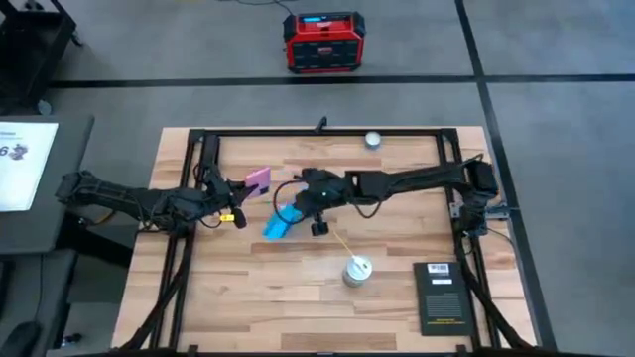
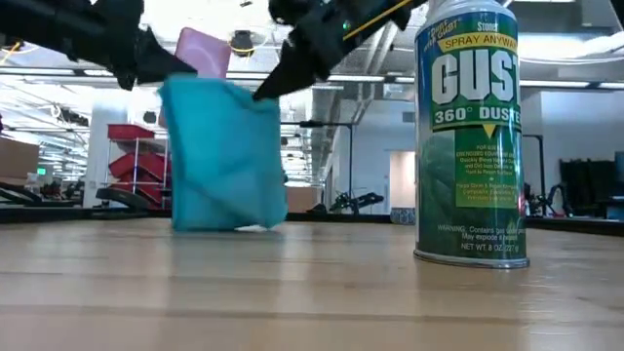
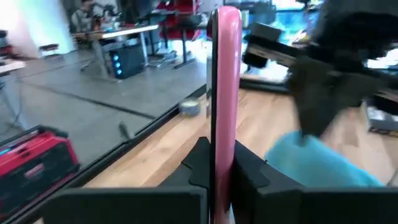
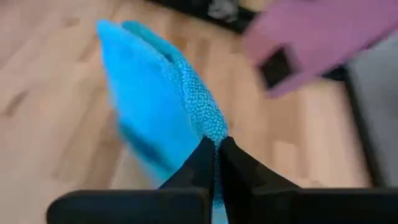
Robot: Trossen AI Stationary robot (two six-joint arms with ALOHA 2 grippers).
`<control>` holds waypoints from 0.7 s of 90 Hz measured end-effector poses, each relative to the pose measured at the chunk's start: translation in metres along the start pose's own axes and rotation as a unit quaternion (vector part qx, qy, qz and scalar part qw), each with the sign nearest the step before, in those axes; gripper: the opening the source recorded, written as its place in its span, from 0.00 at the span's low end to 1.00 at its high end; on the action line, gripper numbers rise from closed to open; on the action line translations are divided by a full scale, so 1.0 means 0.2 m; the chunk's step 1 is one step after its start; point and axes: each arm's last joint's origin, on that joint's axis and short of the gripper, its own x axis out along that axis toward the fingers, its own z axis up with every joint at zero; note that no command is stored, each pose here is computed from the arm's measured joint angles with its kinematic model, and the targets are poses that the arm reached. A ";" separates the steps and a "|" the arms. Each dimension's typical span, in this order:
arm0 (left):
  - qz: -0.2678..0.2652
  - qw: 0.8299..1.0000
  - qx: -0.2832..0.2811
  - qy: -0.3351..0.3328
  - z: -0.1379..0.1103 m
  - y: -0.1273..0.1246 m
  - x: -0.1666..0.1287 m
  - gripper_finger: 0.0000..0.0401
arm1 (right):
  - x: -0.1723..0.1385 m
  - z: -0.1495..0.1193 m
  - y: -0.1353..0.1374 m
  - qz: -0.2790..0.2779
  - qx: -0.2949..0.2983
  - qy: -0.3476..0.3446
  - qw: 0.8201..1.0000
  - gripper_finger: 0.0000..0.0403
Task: Apply microfiber cloth
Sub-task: Wipe the device with a microfiber cloth
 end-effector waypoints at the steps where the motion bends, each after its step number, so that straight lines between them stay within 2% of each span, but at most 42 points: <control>1: -0.002 1.000 0.000 -0.002 0.00 0.00 0.00 0.01 | -0.01 0.00 0.00 -0.005 0.000 0.000 1.000 0.00; 9: -0.015 1.000 -0.005 -0.016 0.02 -0.02 -0.01 0.01 | -0.03 0.03 -0.03 -0.041 -0.005 -0.012 0.999 0.00; 20: -0.024 1.000 -0.002 -0.018 0.02 -0.03 0.00 0.01 | -0.06 0.08 -0.05 -0.064 -0.004 -0.055 0.996 0.00; 46: -0.023 1.000 0.008 -0.017 0.00 -0.08 0.04 0.01 | -0.19 0.33 -0.10 -0.091 -0.027 -0.133 0.986 0.00; 63: -0.020 0.999 0.016 -0.035 0.02 -0.09 0.06 0.01 | -0.22 0.39 -0.10 -0.096 -0.029 -0.156 0.983 0.00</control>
